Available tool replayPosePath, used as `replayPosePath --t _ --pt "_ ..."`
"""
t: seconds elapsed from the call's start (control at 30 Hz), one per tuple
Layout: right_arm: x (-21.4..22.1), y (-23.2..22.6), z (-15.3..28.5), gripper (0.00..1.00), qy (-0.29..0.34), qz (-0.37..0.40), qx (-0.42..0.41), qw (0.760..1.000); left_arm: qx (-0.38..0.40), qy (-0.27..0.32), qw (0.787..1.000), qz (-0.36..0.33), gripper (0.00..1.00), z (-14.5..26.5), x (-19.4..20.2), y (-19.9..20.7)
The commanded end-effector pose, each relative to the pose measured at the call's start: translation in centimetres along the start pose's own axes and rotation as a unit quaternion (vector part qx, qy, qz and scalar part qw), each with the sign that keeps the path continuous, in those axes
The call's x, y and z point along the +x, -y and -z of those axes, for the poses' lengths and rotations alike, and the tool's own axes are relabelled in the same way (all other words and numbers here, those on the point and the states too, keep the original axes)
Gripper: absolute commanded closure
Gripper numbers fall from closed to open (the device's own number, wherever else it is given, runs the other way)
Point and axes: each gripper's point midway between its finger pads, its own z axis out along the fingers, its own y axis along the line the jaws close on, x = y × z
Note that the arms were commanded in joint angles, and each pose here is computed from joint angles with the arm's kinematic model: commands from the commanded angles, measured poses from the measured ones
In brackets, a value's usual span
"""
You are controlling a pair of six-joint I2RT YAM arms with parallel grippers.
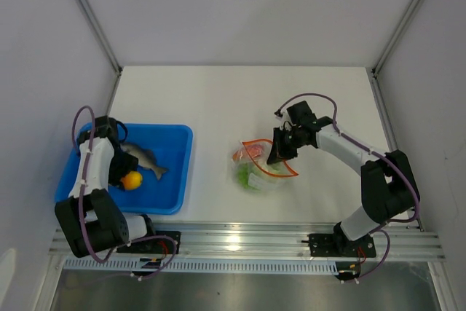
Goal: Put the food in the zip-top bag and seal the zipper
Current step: Pick up the fake fruit from the bin, then place the fake fruit in the zipper food storage bag.
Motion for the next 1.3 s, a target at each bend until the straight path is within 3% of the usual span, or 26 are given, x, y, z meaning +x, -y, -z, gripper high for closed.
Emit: replayPosePath --t 0.0,0.13,0.3,0.43,0.63,0.77,0.8,0.9,1.1,1.17,1.27 --pt "-1.7 0.1 0.8 1.0 0.036 0.015 0.027 0.999 0.095 0.02 0.995 -0.028 0.99 3.8 -0.5 1.9" --pt "-2.2 0.0 1.3 1.0 0.033 0.005 0.042 0.999 0.2 0.023 0.976 -0.077 0.99 7.4 1.0 5.6" --pt "-3.5 -1.1 2.7 1.0 0.039 0.011 0.068 0.997 0.34 0.034 0.926 -0.159 0.99 14.0 4.1 10.7" --pt "-4.3 -1.5 4.5 1.0 0.043 0.011 0.096 0.994 0.441 0.054 0.863 -0.241 0.99 20.1 6.9 13.2" --pt "-4.5 -3.9 6.4 1.0 0.05 0.009 0.098 0.994 0.584 0.081 0.737 -0.33 1.0 28.8 11.5 15.1" --pt "-4.1 -5.6 6.8 1.0 0.05 0.016 0.088 0.995 0.624 0.075 0.695 -0.351 0.99 31.0 13.5 15.5" --pt "-3.9 -5.8 6.9 1.0 0.047 0.012 0.087 0.995 0.645 0.069 0.672 -0.357 0.99 32.1 14.2 15.7" --pt "-4.2 -6.7 7.3 1.0 0.048 0.005 0.077 0.996 0.676 0.061 0.631 -0.376 1.0 33.9 16.3 16.0" --pt "-5.4 -8.5 8.5 1.0 0.053 -0.022 0.037 0.998 0.71 0.049 0.574 -0.406 0.99 36.5 19.8 16.6" --pt "-5.7 -9.1 8.8 1.0 0.051 -0.034 0.024 0.998 0.727 0.048 0.538 -0.425 0.99 37.6 21.2 16.5" --pt "-6.1 -9.7 9.1 1.0 0.046 -0.046 0.004 0.998 0.73 0.037 0.518 -0.445 0.99 37.7 22.6 16.9"
